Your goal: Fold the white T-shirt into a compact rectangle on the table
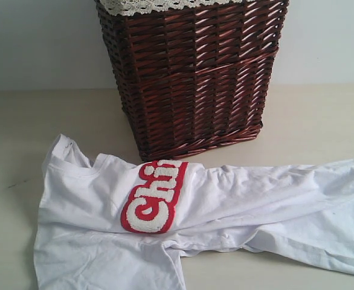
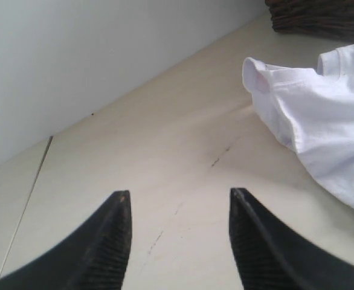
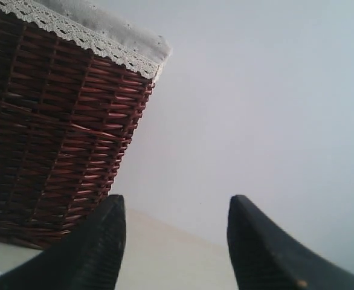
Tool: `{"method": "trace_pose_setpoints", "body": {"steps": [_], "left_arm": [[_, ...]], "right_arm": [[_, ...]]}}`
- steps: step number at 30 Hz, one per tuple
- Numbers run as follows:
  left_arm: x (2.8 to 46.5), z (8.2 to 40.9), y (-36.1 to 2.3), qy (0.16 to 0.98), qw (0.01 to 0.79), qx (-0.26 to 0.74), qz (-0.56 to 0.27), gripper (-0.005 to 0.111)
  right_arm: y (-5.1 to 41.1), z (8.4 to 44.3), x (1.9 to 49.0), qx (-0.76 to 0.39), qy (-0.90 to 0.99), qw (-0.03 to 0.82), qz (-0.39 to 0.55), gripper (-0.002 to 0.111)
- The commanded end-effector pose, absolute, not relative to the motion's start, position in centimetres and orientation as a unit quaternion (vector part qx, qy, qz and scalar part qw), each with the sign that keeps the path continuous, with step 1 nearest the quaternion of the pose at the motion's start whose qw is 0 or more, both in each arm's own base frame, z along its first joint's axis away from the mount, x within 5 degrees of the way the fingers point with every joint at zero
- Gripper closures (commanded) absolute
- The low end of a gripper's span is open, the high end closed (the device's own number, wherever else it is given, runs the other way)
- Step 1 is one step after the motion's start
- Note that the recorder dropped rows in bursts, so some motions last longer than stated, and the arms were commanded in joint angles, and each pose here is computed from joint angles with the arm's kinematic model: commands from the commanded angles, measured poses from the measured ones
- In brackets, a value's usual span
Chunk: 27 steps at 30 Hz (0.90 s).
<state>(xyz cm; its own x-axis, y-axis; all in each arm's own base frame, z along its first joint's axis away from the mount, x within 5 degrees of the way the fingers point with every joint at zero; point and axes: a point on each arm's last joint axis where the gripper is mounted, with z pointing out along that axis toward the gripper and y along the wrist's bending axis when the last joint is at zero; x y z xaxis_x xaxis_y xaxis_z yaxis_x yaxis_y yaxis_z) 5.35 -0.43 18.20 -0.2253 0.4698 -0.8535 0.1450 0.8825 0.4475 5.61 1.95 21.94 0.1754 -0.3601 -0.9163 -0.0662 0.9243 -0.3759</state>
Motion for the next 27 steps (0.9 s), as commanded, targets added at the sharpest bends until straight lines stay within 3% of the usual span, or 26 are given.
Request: {"method": "trace_pose_setpoints", "body": {"steps": [1,9,17,22,24,27], "left_arm": [[5.3,18.2,-0.5,0.768,0.593,0.2,0.135,0.057],[5.3,18.2,-0.5,0.768,0.593,0.2,0.135,0.057],[5.3,18.2,-0.5,0.768,0.593,0.2,0.135,0.057],[5.3,18.2,-0.5,0.768,0.593,0.2,0.135,0.057],[5.3,18.2,-0.5,0.768,0.593,0.2,0.135,0.057],[5.3,18.2,-0.5,0.768,0.593,0.2,0.135,0.057]], "right_arm": [[1.8,21.8,5.6,-0.106,0.649,0.752,-0.039,0.058],[2.1,20.4,5.6,-0.015,0.713,0.696,0.084,0.058],[1.6,19.9,5.6,-0.074,0.726,0.683,0.013,0.058],[-0.7,21.7,5.5,-0.047,0.658,0.742,-0.119,0.058],[-1.0,22.0,5.6,-0.005,0.651,0.754,-0.091,0.058],[-0.9,21.3,6.1,0.102,0.676,0.729,0.043,0.058]]}}
